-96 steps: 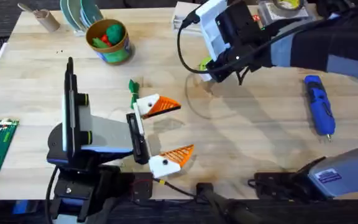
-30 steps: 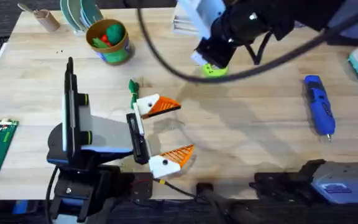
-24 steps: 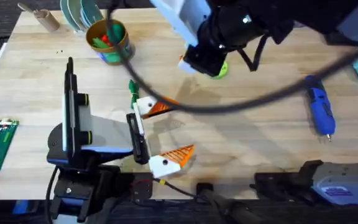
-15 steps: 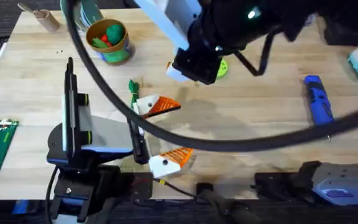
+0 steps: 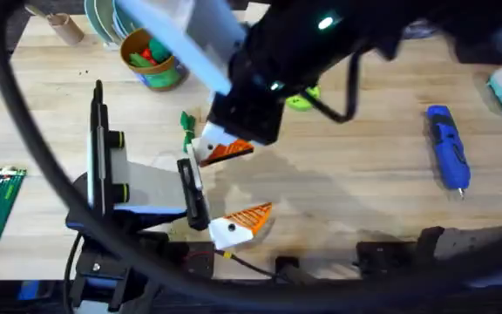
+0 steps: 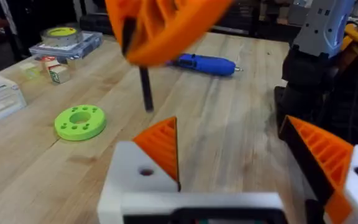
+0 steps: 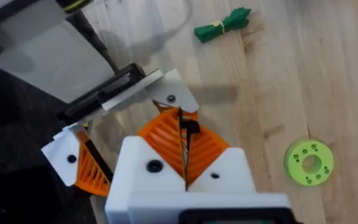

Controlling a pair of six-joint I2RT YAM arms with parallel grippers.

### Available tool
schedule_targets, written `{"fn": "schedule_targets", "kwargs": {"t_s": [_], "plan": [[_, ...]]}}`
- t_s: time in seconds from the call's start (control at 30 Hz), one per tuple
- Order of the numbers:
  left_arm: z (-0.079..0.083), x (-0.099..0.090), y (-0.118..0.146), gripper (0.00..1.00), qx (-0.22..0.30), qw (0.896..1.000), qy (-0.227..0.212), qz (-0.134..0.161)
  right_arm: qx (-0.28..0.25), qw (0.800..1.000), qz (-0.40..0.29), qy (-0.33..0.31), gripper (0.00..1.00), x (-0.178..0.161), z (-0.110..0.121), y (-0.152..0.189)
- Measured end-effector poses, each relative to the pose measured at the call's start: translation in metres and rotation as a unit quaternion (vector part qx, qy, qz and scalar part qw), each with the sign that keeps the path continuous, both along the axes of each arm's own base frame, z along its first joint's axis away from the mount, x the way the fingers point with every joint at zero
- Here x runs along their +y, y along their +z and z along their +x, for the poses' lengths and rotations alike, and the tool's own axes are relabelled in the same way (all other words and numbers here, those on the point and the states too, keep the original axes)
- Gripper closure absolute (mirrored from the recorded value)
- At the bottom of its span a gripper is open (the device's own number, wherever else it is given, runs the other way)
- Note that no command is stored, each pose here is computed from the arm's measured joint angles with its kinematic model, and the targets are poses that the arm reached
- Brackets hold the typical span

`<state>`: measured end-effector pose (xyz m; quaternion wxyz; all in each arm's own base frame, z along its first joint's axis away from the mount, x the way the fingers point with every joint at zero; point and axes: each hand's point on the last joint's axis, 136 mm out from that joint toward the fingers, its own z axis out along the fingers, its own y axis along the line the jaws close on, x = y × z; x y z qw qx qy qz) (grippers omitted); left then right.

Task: Pick up the gripper from the table and insert it into the empty holder that is missing its gripper. Then pick up a screw, insert it into the mounting hole, and use the screwdriver to tighten it. Finally, clean up the table by picking up the vegetable and placing it into the bucket.

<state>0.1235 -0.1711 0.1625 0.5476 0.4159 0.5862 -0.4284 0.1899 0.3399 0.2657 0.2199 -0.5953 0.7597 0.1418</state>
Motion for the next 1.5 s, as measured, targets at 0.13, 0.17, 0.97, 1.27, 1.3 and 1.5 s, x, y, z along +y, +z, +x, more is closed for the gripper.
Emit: {"fn": "schedule_targets", "kwargs": {"t_s": [0.13, 0.17, 0.97, 1.27, 1.3, 1.5], "plan": [[0.000, 0.000, 0.000, 0.008, 0.000, 1.000, 0.000, 0.000, 0.008, 1.000, -0.017, 0.009, 0.994, 0.008, -0.003, -0.014], [0.000, 0.000, 0.000, 0.008, 0.000, 1.000, 0.000, 0.000, 0.009, 1.000, -0.020, 0.010, 0.994, 0.009, -0.003, -0.016], [0.000, 0.000, 0.000, 0.008, 0.000, 1.000, 0.000, 0.000, 0.018, 0.999, -0.033, 0.012, 0.994, 0.018, 0.000, -0.033], [0.000, 0.000, 0.000, 0.007, 0.001, 1.000, 0.000, 0.000, 0.022, 0.999, -0.041, 0.015, 0.994, 0.019, -0.003, -0.038], [0.000, 0.000, 0.000, 0.007, 0.002, 1.000, 0.000, 0.000, 0.023, 0.999, -0.043, 0.018, 0.994, 0.021, -0.004, -0.039], [-0.001, 0.000, -0.001, 0.007, 0.004, 1.000, -0.004, 0.000, 0.023, 0.998, -0.060, 0.025, 0.994, 0.026, -0.008, -0.050]]}}
